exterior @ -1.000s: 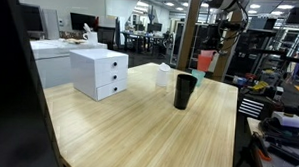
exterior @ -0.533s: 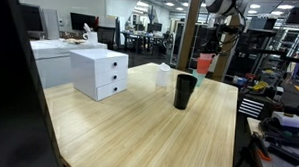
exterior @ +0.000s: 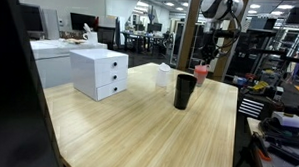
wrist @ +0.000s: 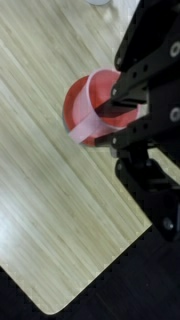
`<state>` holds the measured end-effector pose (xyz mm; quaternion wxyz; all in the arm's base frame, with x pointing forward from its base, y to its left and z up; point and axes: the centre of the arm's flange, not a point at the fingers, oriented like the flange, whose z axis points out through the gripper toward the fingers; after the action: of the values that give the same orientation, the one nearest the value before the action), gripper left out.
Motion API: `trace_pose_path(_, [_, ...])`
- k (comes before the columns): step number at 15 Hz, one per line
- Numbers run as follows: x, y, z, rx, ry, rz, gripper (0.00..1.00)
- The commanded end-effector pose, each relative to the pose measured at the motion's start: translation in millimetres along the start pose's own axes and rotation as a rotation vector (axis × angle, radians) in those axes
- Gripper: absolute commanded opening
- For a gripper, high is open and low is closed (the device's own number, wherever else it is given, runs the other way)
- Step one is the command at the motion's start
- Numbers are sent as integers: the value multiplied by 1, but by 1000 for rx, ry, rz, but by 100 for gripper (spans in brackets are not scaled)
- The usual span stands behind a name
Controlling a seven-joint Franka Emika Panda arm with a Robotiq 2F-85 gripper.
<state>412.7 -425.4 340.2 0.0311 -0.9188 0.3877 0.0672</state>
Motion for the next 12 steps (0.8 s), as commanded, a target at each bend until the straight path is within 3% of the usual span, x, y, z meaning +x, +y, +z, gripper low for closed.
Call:
trace_pose_path(1, [-1, -2, 13, -12, -1, -8, 57])
trace_pose_path(7, [-2, 0, 31, -30, -35, -7, 97])
trace_pose_path(12, [-9, 5, 47, -38, -34, 14, 100])
